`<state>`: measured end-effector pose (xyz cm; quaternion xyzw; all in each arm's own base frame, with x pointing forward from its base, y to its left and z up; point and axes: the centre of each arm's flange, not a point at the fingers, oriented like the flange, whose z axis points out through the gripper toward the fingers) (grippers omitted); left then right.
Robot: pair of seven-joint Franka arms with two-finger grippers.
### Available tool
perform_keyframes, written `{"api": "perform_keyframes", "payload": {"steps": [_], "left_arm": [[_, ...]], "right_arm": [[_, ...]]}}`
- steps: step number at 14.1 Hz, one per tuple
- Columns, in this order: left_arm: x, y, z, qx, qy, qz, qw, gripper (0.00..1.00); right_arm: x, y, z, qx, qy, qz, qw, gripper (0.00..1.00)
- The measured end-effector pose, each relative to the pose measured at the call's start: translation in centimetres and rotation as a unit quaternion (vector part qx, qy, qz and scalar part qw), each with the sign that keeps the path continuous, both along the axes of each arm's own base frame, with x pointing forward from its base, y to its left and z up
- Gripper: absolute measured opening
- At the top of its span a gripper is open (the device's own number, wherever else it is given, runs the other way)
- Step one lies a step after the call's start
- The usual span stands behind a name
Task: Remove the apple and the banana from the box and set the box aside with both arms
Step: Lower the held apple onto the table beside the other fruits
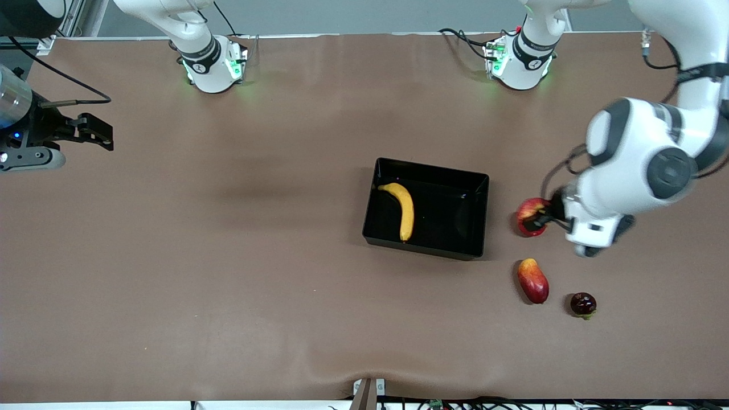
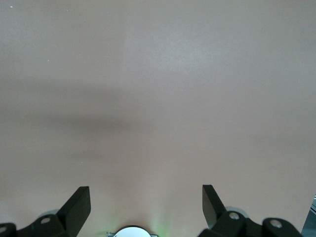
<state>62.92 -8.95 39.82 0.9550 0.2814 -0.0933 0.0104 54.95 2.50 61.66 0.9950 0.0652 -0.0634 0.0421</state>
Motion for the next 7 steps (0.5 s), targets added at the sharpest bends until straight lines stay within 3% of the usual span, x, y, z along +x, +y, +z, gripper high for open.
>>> {"api": "perform_keyframes", "payload": {"steps": [4, 7], "left_arm": [[2.0, 11.3, -7.2, 0.014, 0.004, -0.047, 0.999, 0.77], [2.8, 16.0, -11.4, 0.005, -0.017, -0.086, 0.996, 0.77]], "right_arm": [[0.0, -0.7, 0.0, 0.0, 0.0, -0.007, 1.0, 1.0], [0.3, -2.0, 0.0, 0.0, -0.006, -0.018, 1.0, 1.0]]}}
